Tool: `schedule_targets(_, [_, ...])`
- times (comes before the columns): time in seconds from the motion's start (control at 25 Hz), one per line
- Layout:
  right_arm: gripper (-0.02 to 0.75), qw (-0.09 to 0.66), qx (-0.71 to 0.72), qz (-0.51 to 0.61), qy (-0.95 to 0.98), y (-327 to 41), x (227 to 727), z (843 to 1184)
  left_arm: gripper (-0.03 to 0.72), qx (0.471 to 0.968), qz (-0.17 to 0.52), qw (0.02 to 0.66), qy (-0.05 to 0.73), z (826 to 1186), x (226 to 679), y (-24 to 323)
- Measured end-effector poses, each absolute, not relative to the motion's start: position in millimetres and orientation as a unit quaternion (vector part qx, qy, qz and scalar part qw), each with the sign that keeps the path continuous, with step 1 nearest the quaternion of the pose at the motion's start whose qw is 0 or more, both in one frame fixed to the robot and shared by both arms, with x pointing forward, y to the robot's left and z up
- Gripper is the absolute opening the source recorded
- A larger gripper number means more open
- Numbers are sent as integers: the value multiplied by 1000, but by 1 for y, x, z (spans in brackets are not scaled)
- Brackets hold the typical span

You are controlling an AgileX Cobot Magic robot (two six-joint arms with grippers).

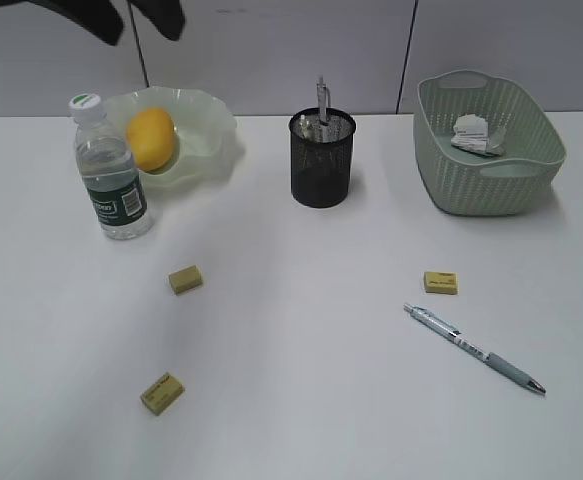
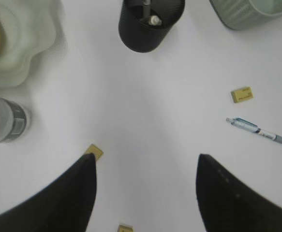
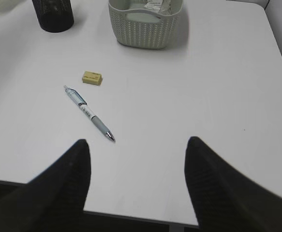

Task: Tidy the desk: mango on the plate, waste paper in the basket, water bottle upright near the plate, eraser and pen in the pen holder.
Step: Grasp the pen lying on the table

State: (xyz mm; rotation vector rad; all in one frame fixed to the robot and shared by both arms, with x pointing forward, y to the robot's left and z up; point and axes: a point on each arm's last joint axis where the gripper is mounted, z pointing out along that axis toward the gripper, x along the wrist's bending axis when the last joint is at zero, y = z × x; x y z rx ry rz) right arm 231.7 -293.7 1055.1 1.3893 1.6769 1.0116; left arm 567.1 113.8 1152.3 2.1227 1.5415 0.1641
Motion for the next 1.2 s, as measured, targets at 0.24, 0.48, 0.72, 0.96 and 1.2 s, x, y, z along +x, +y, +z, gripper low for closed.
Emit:
schedule_targets(0.24, [490,362,539,393,651,-294,232,1055,489,717,133,229,644,1159,593,187])
schedule_targets(0.48, [490,362,539,393,651,-294,232,1055,489,682,148,208,686,1154,604,228])
schedule_targets(0.72, [490,362,539,393,651,-294,232,1055,489,674,151,194,696,1150,598,250])
schedule_targets(0.96, [490,362,539,393,651,-294,232,1055,488,686,116,147,703,1125,518,262])
schedule_targets(1.2, [490,363,539,393,651,-294,232,1055,487,683,115,155,705,1111,417,276])
